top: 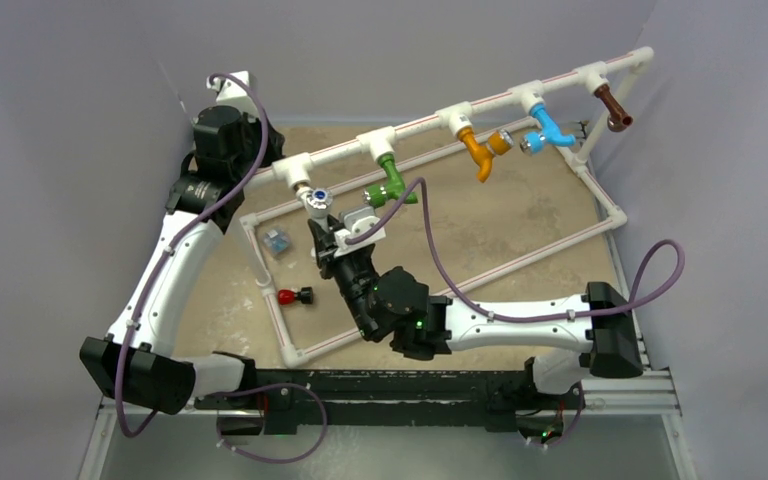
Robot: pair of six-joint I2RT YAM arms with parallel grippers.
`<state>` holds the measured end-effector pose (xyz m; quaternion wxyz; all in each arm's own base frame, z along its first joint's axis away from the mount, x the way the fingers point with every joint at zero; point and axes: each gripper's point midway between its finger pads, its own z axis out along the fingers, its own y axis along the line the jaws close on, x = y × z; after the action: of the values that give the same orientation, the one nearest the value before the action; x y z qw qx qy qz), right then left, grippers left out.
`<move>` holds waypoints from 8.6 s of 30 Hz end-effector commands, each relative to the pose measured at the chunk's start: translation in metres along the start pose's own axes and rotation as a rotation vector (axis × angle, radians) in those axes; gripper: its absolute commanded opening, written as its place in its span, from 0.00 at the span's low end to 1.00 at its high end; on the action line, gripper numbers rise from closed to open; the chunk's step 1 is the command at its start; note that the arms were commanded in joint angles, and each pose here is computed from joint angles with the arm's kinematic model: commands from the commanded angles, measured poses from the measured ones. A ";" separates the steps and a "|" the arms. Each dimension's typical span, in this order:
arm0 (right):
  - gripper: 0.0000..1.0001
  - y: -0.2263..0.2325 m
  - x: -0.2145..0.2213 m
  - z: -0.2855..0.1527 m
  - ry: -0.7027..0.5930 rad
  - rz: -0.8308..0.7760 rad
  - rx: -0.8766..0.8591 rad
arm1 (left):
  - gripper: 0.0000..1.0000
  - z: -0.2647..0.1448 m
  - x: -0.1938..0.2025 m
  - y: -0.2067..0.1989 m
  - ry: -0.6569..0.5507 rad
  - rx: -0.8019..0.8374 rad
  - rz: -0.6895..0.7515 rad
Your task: Install the water faucets
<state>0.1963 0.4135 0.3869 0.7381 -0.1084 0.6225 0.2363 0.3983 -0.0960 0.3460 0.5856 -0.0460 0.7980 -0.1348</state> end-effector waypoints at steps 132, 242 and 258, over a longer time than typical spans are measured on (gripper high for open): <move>0.74 -0.013 0.009 0.029 0.245 1.317 -0.061 | 0.00 -0.017 0.050 -0.012 0.099 0.107 0.033; 0.73 0.015 -0.054 -0.041 -0.346 -1.686 -0.302 | 0.00 -0.011 0.055 -0.002 0.114 0.060 0.054; 0.72 0.013 -0.023 -0.013 -0.285 -1.688 -0.360 | 0.00 -0.012 0.055 -0.006 0.119 0.080 0.050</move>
<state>0.1708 0.4122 0.3950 0.6896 -0.6354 0.1788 -0.2977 0.3860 -0.1007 0.3643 0.6323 -0.0244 0.7593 -0.1518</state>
